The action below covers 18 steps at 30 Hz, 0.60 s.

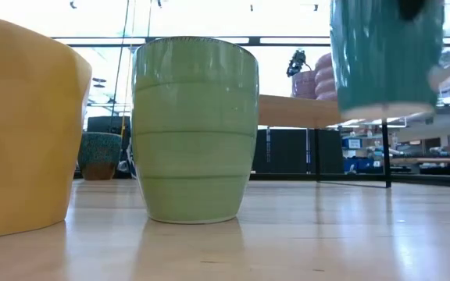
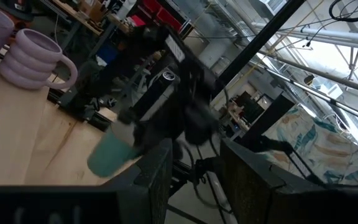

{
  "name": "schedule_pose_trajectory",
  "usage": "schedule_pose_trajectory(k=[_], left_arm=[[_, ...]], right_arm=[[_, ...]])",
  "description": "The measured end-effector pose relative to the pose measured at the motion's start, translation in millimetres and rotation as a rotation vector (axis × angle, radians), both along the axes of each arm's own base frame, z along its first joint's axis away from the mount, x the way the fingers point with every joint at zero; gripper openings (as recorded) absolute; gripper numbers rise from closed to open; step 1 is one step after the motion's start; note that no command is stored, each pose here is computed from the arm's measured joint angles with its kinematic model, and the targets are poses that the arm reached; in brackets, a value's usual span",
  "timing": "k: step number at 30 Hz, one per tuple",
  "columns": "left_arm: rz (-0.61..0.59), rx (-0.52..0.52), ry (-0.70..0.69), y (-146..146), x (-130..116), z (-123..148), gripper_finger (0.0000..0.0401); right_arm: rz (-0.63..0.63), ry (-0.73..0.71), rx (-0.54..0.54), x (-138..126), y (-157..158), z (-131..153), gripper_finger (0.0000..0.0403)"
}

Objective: Place coffee mugs
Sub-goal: Put the light blue mug on the shelf

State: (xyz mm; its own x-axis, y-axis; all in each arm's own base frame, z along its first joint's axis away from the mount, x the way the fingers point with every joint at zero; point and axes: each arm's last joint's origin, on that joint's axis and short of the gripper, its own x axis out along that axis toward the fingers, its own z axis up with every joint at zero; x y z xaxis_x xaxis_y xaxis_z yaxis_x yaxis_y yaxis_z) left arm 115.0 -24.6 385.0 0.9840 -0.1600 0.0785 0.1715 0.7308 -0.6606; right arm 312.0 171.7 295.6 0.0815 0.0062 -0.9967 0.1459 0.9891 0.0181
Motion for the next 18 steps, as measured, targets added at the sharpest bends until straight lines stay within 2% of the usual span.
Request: schedule_pose_trajectory(k=[5,11,14,18], left_arm=[[0.0,-0.001,0.003,0,1,0,0.0142],[0.011,-0.006,0.004,0,1,0,0.0142],[0.023,-0.009,0.004,0,1,0,0.0142],[0.046,-0.012,0.005,1,1,0,0.0142]], right_arm=[[-0.067,-0.059,-0.031,-11,-43,34,0.0039],[-0.119,-0.125,-0.07,-11,-82,61,0.004],[-0.098,-0.13,-0.135,-9,-95,72,0.004],[-0.049,-0.165,-0.171,5,-107,79,0.004]])
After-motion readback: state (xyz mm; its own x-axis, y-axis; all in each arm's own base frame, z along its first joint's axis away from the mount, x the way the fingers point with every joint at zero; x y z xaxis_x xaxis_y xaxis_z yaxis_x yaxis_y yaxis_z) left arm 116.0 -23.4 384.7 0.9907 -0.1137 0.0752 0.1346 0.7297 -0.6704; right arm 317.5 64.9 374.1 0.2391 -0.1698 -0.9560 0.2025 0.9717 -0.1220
